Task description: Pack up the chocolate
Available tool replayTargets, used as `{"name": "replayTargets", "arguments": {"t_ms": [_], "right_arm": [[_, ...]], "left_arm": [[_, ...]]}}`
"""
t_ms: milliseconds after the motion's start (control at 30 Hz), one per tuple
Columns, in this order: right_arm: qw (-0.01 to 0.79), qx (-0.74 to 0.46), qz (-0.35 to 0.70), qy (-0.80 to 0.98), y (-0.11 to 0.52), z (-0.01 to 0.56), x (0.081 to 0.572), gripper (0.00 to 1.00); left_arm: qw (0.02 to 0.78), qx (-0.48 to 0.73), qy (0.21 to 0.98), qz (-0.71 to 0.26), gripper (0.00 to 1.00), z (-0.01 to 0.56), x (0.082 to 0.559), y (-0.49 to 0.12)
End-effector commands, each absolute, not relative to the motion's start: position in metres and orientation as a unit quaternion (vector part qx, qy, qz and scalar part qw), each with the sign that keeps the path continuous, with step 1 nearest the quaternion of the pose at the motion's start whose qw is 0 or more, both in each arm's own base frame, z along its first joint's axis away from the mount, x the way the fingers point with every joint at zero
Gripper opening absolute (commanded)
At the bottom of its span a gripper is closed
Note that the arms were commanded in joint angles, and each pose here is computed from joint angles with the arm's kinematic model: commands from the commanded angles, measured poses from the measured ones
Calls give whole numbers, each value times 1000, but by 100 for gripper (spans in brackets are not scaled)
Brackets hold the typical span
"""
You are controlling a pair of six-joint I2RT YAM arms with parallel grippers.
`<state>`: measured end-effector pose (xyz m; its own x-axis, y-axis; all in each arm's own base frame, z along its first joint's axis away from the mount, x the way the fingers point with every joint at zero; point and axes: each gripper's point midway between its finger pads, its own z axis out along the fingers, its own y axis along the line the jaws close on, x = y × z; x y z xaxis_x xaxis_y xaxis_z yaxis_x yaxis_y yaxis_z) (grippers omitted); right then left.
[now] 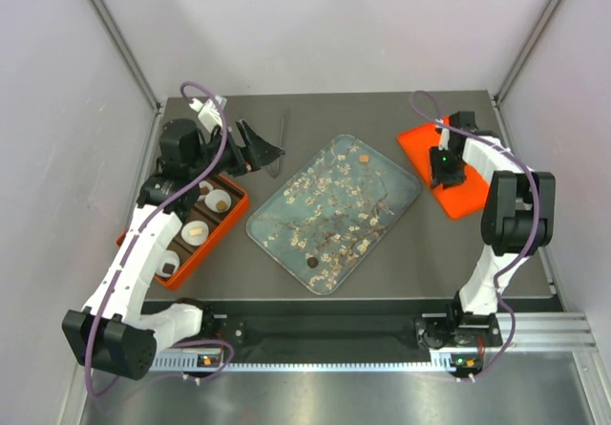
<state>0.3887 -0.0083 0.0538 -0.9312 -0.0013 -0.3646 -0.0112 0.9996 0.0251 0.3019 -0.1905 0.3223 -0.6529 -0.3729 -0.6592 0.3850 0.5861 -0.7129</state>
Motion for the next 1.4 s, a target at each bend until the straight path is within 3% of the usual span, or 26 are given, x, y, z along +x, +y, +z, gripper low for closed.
{"name": "replayTargets", "arguments": {"t_ms": [0, 133, 333, 500, 733, 967, 1167, 1367], "right_arm": [[193, -5, 19, 981, -11, 44, 395, 38], [184, 3, 13, 983, -13, 25, 390, 37], [170, 18, 4, 985, -15, 9, 396, 26], [175, 9, -22, 984, -26, 14, 408, 0], [257, 13, 18, 966, -12, 102, 446, 0], [318, 19, 98, 943, 32, 186, 444, 0], [386, -25, 210, 898, 100, 273, 422, 0], [436, -96, 362, 818, 191, 362, 380, 0]], "left_arm": [[450, 25, 757, -473, 90, 351, 302, -195], [448, 24, 754, -480, 91, 355, 303, -197], [479, 35, 748, -458, 91, 379, 311, -191], [482, 21, 759, -437, 91, 370, 320, -186], [472, 6, 775, -420, 88, 362, 329, -183], [447, 18, 793, -413, 84, 351, 344, -188], [436, 57, 757, -483, 82, 377, 339, -210], [434, 126, 670, -590, 80, 411, 325, -235]]}}
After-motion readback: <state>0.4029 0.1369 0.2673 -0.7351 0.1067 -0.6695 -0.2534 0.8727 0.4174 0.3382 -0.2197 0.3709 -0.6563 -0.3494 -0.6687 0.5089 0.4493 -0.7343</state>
